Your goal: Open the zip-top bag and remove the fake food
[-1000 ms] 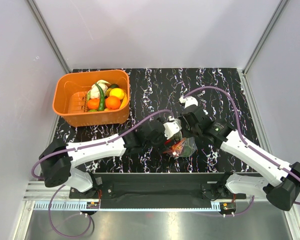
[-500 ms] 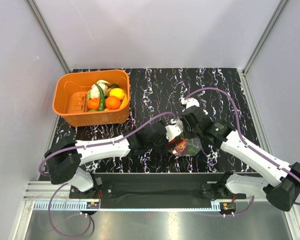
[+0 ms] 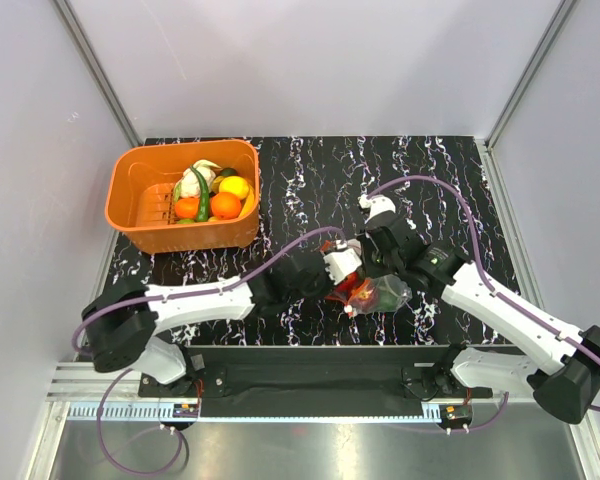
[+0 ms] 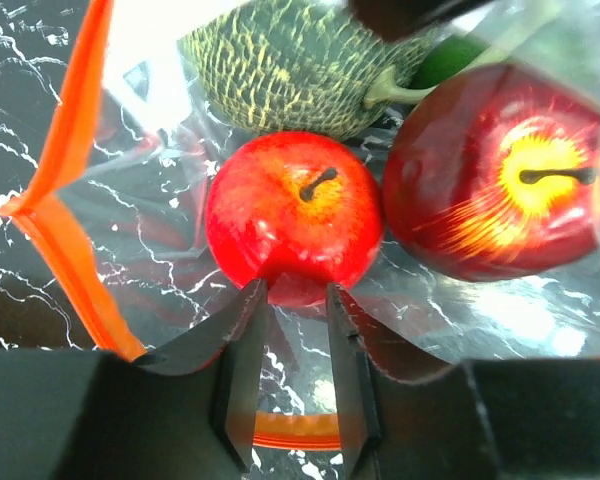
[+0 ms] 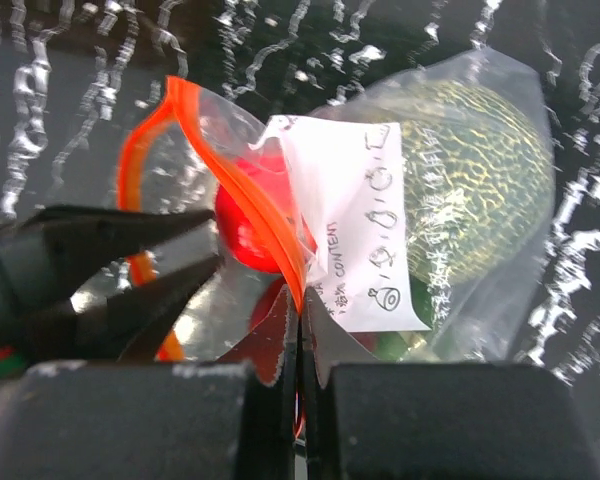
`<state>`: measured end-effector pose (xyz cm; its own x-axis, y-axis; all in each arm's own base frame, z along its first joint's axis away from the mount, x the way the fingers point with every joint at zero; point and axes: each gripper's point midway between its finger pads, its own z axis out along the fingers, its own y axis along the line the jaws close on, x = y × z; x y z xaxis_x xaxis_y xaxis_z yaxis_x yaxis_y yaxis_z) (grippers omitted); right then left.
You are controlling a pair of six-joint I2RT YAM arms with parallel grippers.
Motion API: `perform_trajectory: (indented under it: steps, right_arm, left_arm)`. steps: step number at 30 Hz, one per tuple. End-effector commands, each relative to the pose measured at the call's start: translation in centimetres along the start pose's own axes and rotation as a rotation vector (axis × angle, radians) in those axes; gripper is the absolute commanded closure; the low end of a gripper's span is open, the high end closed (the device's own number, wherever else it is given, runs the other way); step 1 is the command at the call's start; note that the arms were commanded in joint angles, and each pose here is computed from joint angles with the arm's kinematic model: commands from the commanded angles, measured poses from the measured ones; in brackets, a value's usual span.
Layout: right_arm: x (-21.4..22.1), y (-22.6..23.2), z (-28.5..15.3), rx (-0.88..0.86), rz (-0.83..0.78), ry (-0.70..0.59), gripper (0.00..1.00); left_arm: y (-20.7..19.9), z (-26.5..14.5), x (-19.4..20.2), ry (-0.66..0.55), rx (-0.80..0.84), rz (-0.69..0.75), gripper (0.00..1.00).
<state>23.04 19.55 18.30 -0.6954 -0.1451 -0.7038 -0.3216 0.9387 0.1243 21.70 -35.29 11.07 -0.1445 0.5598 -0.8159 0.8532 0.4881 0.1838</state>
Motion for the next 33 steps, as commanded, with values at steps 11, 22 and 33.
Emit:
perform_trajectory:
  steps: [11,22,33]
  right_arm:
    - [-0.7,2.6,1.5,-0.124,0.066,-0.058,1.00]
    - [1.2,2.8,2.1,-0.167,0.083,-0.047,1.00]
    - [2.3,2.4,3.4,-0.142,0.106,-0.025,1.00]
  left_arm:
    - [1.7,-0.4,-3.9,-0.091,-0.141,-0.345,0.39]
    - [3.6,1.6,-2.3,-0.097,-0.201,-0.571,0.21]
    - [2.3,3.7,-1.7,-0.088,-0.110,-0.616,0.19]
